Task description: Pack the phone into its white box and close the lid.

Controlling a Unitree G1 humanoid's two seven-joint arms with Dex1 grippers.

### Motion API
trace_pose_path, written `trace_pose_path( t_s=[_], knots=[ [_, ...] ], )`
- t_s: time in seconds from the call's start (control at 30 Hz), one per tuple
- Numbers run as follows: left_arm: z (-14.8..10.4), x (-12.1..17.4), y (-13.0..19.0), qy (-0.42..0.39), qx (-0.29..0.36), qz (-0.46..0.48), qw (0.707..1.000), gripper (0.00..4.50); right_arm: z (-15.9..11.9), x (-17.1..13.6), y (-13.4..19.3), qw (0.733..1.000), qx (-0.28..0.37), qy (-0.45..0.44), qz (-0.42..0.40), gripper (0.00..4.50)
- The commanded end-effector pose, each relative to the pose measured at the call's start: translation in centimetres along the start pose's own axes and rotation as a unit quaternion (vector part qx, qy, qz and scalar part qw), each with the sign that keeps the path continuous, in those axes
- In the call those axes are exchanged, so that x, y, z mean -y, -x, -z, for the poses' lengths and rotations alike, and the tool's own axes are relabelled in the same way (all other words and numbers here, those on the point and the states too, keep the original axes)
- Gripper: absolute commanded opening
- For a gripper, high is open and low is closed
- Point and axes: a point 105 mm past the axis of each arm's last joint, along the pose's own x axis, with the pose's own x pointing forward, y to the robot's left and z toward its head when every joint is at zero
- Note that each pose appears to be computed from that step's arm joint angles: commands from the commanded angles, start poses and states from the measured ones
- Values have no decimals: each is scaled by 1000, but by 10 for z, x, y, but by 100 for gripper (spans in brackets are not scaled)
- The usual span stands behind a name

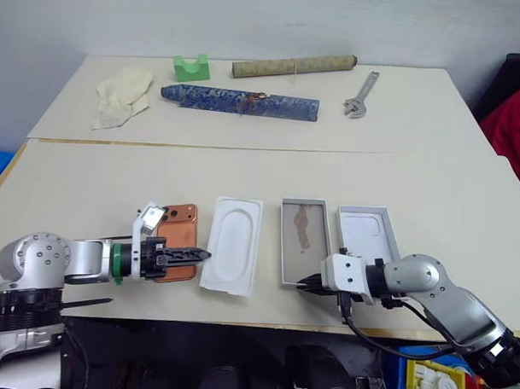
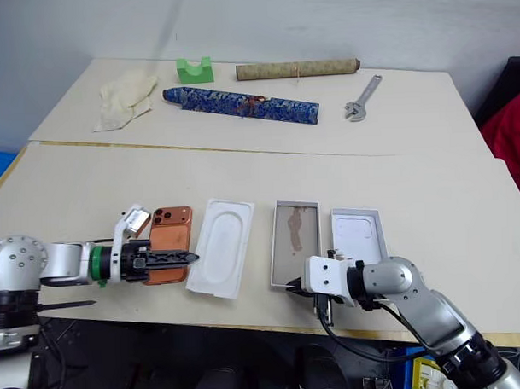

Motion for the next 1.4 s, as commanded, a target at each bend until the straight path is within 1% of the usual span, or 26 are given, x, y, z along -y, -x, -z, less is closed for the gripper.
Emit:
trace_pose_path(
  t_s=[0.03, 0.13, 0.17, 0.2, 0.3, 0.37, 0.4, 0.5, 0.57, 0.7, 0.83, 0.97, 1.07, 1.17, 1.2, 1.33, 1.4],
  knots=[
    [-11, 18, -8, -31, 16, 26, 999, 0, -10, -1, -2, 1000, 14, 2, 6, 2],
    [-10, 22, -15, -33, 16, 33, 999, 0, -10, -3, -1, 1000, 13, -1, 6, 2],
    [-11, 23, -19, -32, 15, 35, 999, 0, -9, -3, 0, 1000, 10, -4, 7, 21],
    [-11, 23, -23, -30, 15, 35, 999, 0, -8, -3, 1, 1000, 8, -10, 8, 44],
    [-14, 23, -37, -24, 14, 37, 999, 0, -18, -6, 7, 1000, 19, -8, 12, 133],
    [-17, 26, -47, -22, 12, 39, 999, 0, -26, -8, 20, 1000, 21, -5, 22, 214],
    [-18, 26, -51, -21, 11, 40, 999, 0, -30, -9, 25, 999, 21, -6, 27, 237],
    [-19, 31, -65, -24, -2, 44, 999, 0, -43, -11, 58, 998, 33, -21, 52, 237],
    [-20, 31, -72, -22, -8, 39, 999, 0, -50, -15, 74, 997, 39, -34, 57, 237],
    [-22, 29, -87, -12, -15, 31, 999, 0, -52, -12, 100, 993, 34, -55, 95, 237],
    [-21, 30, -102, 2, -26, 33, 999, 0, -49, -9, 104, 990, 31, -69, 117, 237],
    [-18, 29, -111, 5, -41, 28, 999, 0, -48, -10, 96, 990, 36, -73, 120, 237],
    [-15, 27, -110, 5, -53, 22, 998, 0, -48, -10, 91, 990, 39, -74, 118, 237],
    [-14, 32, -108, 3, -59, 39, 997, 58, -49, -9, 84, 990, 46, -74, 112, 241],
    [-14, 35, -106, 0, -59, 50, 997, 85, -50, -8, 81, 990, 48, -72, 109, 241],
    [-16, 46, -101, -9, -57, 80, 995, 206, -55, 2, 66, 991, 54, -62, 103, 241],
    [-15, 51, -97, -28, -60, 86, 994, 270, -57, 9, 59, 992, 55, -55, 102, 241]
  ],
)
